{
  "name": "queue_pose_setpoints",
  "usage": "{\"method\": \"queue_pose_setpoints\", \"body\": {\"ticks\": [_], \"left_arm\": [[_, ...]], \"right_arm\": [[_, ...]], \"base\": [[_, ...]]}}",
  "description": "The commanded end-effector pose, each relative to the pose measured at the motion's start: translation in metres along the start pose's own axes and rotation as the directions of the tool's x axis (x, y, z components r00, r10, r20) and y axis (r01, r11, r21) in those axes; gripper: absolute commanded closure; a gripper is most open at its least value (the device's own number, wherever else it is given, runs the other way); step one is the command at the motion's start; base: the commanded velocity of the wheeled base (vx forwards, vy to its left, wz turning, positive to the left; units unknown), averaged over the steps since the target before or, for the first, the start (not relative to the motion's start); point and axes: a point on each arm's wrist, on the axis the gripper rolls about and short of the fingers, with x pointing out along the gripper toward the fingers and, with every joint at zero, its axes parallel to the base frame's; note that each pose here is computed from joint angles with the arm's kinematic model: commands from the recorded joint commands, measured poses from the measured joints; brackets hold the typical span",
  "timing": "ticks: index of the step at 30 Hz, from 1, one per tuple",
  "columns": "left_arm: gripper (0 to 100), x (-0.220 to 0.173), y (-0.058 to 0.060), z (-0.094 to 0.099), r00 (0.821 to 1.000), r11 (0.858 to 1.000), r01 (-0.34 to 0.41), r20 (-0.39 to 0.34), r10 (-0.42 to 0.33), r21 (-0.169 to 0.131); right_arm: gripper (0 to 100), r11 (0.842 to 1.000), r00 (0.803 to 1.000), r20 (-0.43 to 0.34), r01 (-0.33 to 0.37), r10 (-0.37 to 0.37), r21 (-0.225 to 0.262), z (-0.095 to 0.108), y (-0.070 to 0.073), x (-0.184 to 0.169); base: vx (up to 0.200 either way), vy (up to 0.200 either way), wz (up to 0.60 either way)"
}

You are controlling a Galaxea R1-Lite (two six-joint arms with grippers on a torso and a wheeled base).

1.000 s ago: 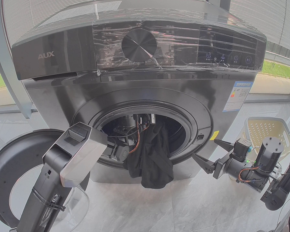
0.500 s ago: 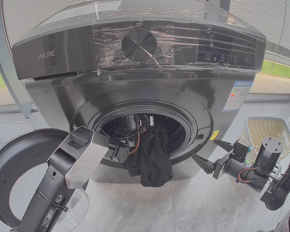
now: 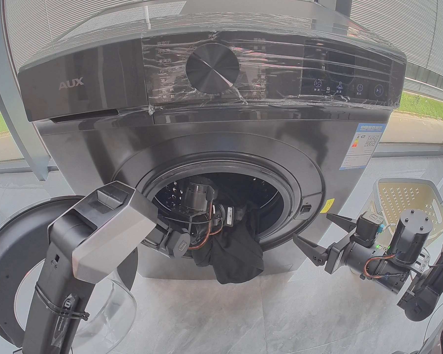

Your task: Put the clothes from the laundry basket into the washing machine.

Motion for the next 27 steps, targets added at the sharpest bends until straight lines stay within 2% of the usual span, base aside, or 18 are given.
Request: {"method": "queue_pose_setpoints", "body": {"ticks": [1, 4, 9, 11, 17, 18, 23, 27], "left_arm": [[0, -0.031, -0.011, 0.008, 0.994, 0.998, 0.063, -0.085, -0.062, 0.007], [0, -0.032, -0.013, 0.002, 0.992, 0.997, 0.073, -0.106, -0.071, 0.013], [0, -0.029, -0.012, -0.016, 0.986, 0.995, 0.077, -0.155, -0.068, 0.055], [0, -0.024, -0.011, -0.025, 0.984, 0.995, 0.077, -0.166, -0.067, 0.057], [0, -0.016, -0.009, -0.033, 0.985, 0.996, 0.073, -0.161, -0.063, 0.058], [100, -0.016, -0.009, -0.032, 0.986, 0.996, 0.074, -0.156, -0.064, 0.058], [100, -0.010, -0.007, -0.034, 0.989, 0.996, 0.071, -0.133, -0.063, 0.053], [100, -0.003, -0.006, -0.022, 0.997, 0.998, 0.054, -0.057, -0.051, 0.043]], "right_arm": [[0, 1.000, 1.000, -0.003, -0.001, 0.001, 0.000, -0.001, 0.000, 0.000], [0, 1.000, 1.000, -0.002, -0.001, 0.001, 0.000, -0.001, 0.000, 0.001], [0, 1.000, 1.000, -0.002, -0.001, 0.001, 0.000, -0.001, 0.000, 0.001], [0, 1.000, 1.000, 0.000, -0.001, 0.001, -0.001, 0.000, 0.000, 0.000], [0, 1.000, 1.000, -0.003, -0.002, 0.002, -0.001, -0.001, 0.000, 0.000], [0, 1.000, 1.000, -0.002, -0.007, 0.007, 0.000, -0.001, 0.002, 0.000], [0, 1.000, 1.000, 0.001, -0.012, 0.012, 0.000, 0.000, 0.003, 0.000], [0, 1.000, 1.000, 0.001, -0.012, 0.012, 0.000, 0.000, 0.003, 0.000]], "base": [[0.000, 0.000, 0.00], [0.000, 0.000, 0.00], [0.000, 0.000, 0.00], [0.000, 0.000, 0.00], [0.000, 0.000, 0.00], [0.000, 0.000, 0.00], [0.000, 0.000, 0.00], [0.000, 0.000, 0.00]]}}
